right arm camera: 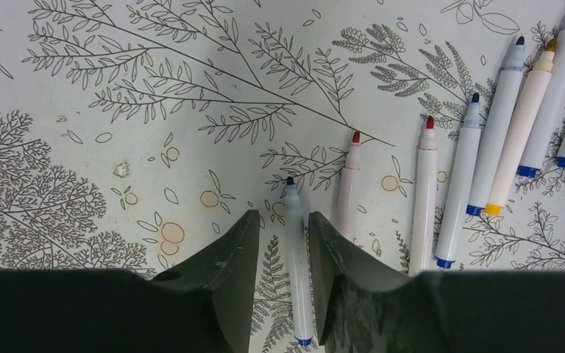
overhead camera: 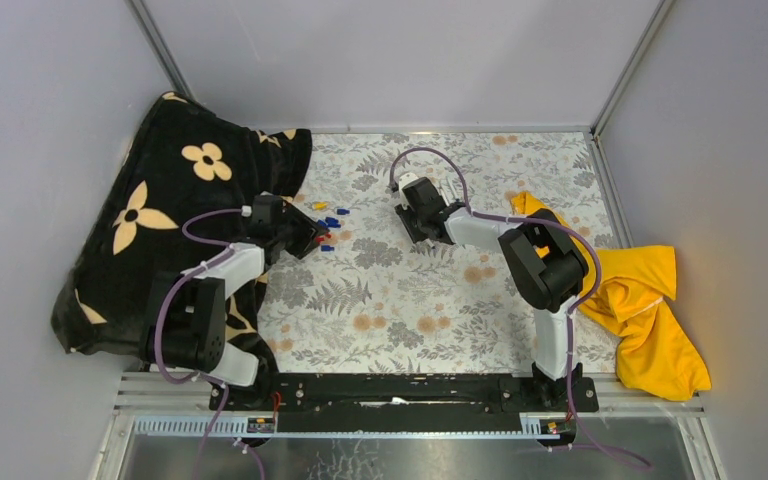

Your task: Open the pen caps

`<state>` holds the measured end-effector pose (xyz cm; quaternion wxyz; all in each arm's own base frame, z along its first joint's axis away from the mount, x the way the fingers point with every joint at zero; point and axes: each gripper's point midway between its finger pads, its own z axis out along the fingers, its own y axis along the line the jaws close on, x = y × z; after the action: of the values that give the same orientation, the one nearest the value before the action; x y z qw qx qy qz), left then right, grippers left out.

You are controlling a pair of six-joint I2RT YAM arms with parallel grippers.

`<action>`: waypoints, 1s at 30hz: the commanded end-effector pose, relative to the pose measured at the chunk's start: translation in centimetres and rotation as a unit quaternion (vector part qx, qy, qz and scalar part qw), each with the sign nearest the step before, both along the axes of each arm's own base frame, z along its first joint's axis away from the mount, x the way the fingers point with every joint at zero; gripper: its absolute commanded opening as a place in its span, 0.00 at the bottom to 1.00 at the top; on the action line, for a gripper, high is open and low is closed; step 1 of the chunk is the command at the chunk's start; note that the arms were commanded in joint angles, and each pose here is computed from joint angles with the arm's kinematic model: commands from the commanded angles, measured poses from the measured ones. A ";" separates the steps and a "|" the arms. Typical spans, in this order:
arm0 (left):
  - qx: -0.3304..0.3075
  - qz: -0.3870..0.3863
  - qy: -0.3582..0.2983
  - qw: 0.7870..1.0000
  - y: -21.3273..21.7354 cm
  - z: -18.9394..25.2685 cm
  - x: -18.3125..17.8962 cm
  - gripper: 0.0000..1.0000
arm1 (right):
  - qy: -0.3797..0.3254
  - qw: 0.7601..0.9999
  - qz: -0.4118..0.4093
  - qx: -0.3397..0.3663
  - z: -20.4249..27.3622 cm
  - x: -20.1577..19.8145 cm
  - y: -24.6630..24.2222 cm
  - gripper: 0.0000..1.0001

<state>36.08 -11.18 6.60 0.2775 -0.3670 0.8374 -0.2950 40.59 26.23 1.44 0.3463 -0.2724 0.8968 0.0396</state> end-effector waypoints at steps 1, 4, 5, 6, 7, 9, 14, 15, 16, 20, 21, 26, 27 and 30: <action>0.005 0.009 -0.024 1.000 0.2 1.7 0.4 0.54 | -0.048 0.999 -0.004 0.015 2.8 2.0 0.3 0.38; 0.008 0.009 -0.040 0.999 0.3 3.2 0.7 0.54 | -0.063 0.998 -0.001 0.017 4.6 2.5 0.5 0.40; 0.008 0.009 -0.049 0.999 0.3 3.8 0.9 0.54 | -0.070 0.997 -0.001 0.020 5.4 2.7 0.6 0.40; 0.009 0.009 -0.050 0.999 0.3 4.2 0.8 0.54 | -0.078 0.997 -0.002 0.026 6.3 2.8 0.7 0.41; 0.009 0.008 -0.054 0.998 0.3 4.7 0.9 0.54 | -0.074 0.997 -0.002 0.022 6.7 2.5 0.4 0.41; 0.010 0.002 -0.066 0.998 0.2 5.9 1.1 0.55 | -0.080 0.996 -0.001 0.028 8.3 2.4 0.5 0.42; 0.022 -0.020 -0.105 0.994 -0.4 8.9 1.6 0.64 | -0.106 0.992 0.004 0.071 13.5 1.6 0.8 0.53; 0.032 -0.023 -0.110 0.993 -0.3 9.4 1.6 0.68 | -0.108 0.991 0.003 0.076 14.3 1.4 0.7 0.57; 0.043 -0.023 -0.118 0.992 -0.2 10.0 1.7 0.73 | -0.111 0.991 0.000 0.081 15.2 1.1 0.5 0.60; 0.078 -0.023 -0.161 0.984 0.5 13.2 2.0 0.87 | -0.126 0.987 -0.025 0.094 17.1 -0.6 -1.3 0.68; 0.083 -0.023 -0.172 0.981 0.6 14.1 2.1 0.89 | -0.133 0.986 -0.031 0.100 17.6 -1.1 -1.8 0.83; 0.105 -0.015 -0.217 0.970 1.3 17.8 2.4 0.91 | -0.162 0.979 -0.055 0.112 19.8 -3.5 -4.4 1.00; 0.110 -0.010 -0.225 0.968 1.6 18.4 2.3 0.94 | -0.166 0.978 -0.061 0.110 20.1 -3.9 -5.0 1.00; 0.123 0.006 -0.259 0.958 2.4 20.4 1.9 0.98 | -0.178 0.973 -0.083 0.116 20.9 -5.3 -6.7 1.00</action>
<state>38.23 -10.31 24.19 0.4756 -0.2563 0.7854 -0.3020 36.50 22.22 20.74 0.5088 -0.2034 0.8325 0.0822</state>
